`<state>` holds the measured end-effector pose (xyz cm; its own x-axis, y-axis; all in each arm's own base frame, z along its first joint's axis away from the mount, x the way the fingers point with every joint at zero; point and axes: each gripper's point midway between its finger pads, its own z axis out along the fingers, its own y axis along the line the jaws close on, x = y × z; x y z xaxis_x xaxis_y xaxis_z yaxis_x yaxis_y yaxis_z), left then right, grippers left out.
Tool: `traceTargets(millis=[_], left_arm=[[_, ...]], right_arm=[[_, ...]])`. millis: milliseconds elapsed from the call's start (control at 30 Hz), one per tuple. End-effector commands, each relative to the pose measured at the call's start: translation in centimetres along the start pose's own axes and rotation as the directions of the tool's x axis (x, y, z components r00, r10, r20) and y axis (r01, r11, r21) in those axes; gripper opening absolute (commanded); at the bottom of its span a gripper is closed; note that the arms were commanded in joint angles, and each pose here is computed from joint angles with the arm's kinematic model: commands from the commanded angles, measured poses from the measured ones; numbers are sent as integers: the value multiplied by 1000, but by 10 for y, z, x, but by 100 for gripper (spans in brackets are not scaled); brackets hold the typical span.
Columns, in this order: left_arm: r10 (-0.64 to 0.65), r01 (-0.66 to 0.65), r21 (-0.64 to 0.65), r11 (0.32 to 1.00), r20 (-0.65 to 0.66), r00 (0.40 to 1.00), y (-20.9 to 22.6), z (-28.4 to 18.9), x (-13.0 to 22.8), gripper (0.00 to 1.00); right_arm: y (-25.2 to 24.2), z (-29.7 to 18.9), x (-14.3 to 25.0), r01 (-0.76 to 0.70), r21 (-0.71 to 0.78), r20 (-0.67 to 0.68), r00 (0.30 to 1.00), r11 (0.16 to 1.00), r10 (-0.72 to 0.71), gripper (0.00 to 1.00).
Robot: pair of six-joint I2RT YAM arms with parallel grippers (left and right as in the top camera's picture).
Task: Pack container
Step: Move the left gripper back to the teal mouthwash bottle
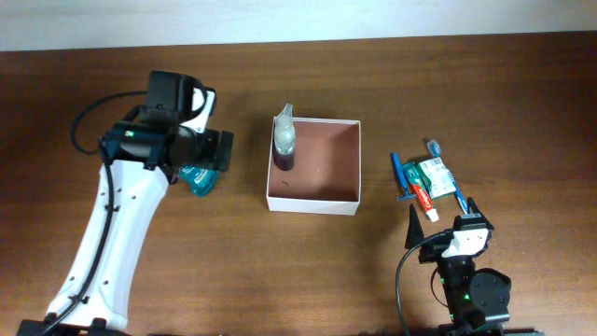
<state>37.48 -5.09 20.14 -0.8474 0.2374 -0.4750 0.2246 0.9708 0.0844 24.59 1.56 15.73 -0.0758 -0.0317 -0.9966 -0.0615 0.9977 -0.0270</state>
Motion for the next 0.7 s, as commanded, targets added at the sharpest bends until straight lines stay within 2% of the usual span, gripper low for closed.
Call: traceTargets(millis=[0,400,667], left_arm=[[43,-44,62,997,12,999,-3,-3,1,99],[-1,4,49,999,-57,998,12,22,29,99],[-2,4,48,999,-52,999,12,35,32,99]], right_arm=[[2,0,2,-3,-7,-3,1000,1000,3,98],[2,0,2,-3,-7,-3,1000,1000,3,98],[2,0,2,-3,-7,-3,1000,1000,3,98]])
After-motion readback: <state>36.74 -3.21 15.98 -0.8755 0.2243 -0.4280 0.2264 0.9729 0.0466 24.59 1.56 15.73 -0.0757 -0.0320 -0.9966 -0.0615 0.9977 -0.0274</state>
